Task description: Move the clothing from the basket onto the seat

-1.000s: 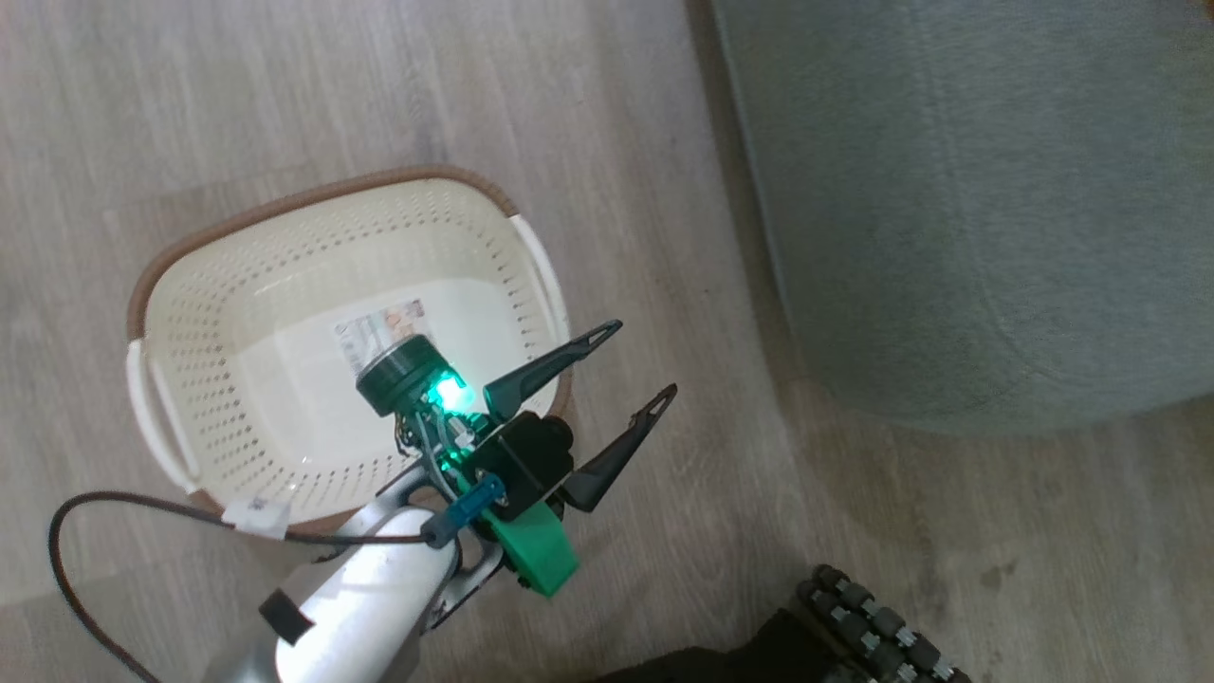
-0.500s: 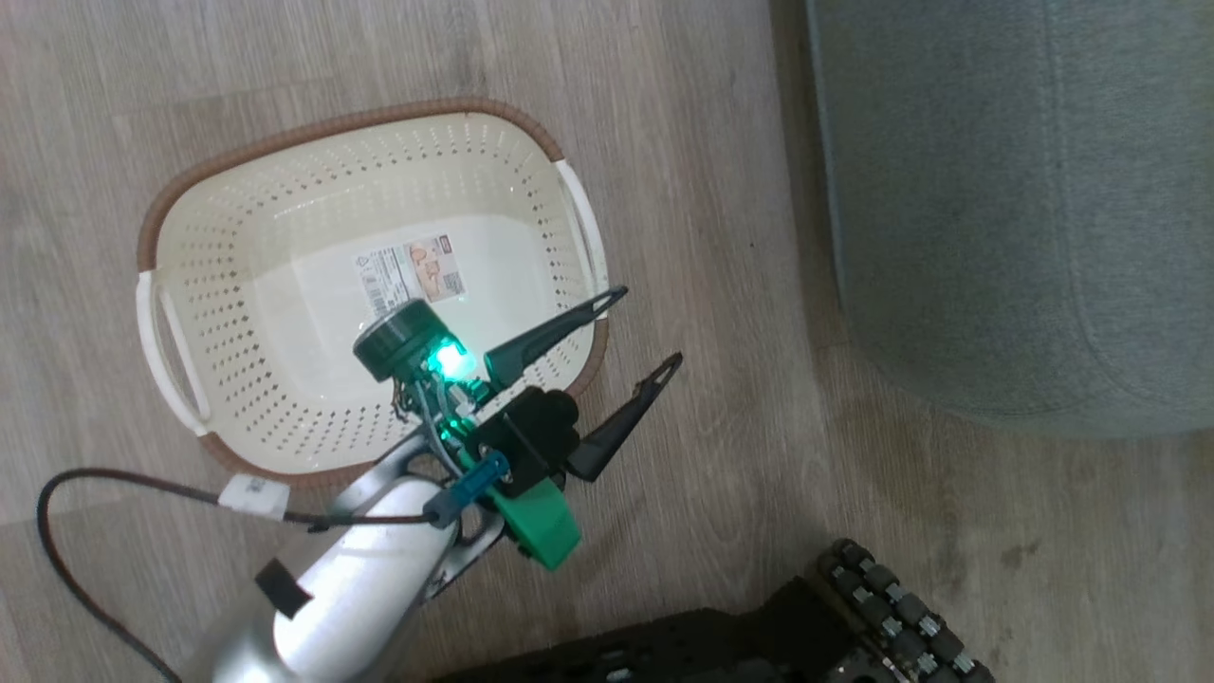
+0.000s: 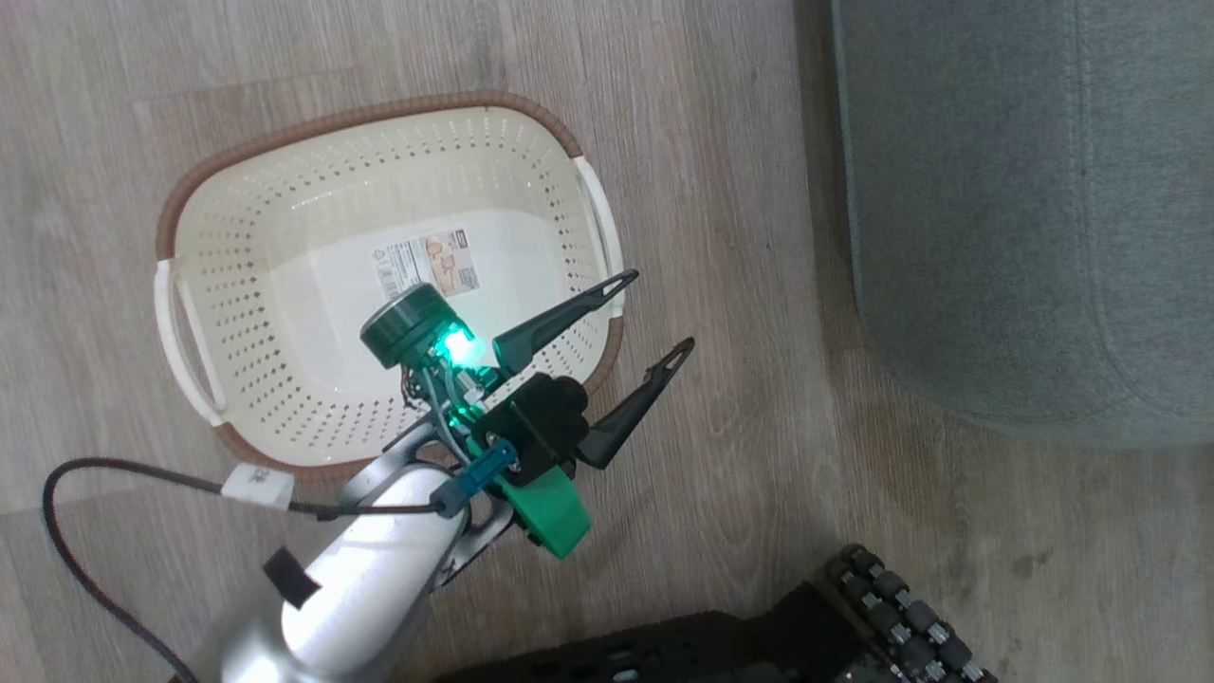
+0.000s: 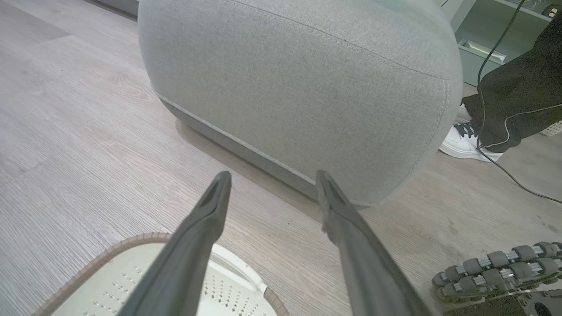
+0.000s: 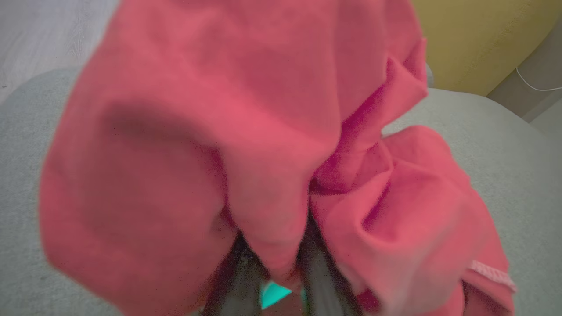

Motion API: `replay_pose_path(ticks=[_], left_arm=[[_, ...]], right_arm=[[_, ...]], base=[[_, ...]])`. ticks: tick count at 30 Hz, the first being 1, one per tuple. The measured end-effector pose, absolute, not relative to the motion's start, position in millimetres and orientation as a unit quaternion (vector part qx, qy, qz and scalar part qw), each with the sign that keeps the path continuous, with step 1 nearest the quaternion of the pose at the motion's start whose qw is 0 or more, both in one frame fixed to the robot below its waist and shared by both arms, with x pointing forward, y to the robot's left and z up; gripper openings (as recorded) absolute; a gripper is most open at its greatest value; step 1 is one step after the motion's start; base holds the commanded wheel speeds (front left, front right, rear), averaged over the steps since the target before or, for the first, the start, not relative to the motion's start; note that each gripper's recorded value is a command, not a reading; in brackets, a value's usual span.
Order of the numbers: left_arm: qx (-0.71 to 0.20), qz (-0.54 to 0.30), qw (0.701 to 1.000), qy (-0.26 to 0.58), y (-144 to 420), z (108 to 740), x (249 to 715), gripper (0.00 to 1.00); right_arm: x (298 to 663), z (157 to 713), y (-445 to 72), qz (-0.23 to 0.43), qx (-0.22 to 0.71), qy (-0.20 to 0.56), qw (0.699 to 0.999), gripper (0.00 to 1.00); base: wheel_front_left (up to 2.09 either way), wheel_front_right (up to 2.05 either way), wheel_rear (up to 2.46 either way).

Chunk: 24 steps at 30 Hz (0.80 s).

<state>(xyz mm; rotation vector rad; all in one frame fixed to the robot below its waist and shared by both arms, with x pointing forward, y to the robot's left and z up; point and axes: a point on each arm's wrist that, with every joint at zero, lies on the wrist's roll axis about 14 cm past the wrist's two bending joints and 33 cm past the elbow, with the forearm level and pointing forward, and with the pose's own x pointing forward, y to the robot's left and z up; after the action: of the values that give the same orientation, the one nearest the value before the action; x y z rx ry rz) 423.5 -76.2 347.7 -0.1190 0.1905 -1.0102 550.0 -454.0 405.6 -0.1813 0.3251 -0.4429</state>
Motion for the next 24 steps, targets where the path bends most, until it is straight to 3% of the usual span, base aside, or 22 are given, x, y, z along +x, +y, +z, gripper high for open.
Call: replay_pose_path(ticks=[8,15,24], left_arm=[[-0.052,-0.487,0.87,0.065,-83.2,373.7,423.8,1.0],[-0.052,-0.483,0.874,0.03,-88.9,413.1,419.6,1.0],[-0.05,-0.47,0.881,-0.001,-88.4,456.1,402.2,1.0]], right_arm=[[547.9,429.2,-446.2,-0.201,-0.095,0.146,0.964,1.0],[521.5,457.9,-449.8,-0.193,-0.114,0.143,0.964,1.0],[497.1,531.1,-452.3,-0.187,-0.113,0.062,0.974,1.0]], base=[[0.0,0.0,0.0],[0.0,0.0,0.0],[0.0,0.0,0.0]])
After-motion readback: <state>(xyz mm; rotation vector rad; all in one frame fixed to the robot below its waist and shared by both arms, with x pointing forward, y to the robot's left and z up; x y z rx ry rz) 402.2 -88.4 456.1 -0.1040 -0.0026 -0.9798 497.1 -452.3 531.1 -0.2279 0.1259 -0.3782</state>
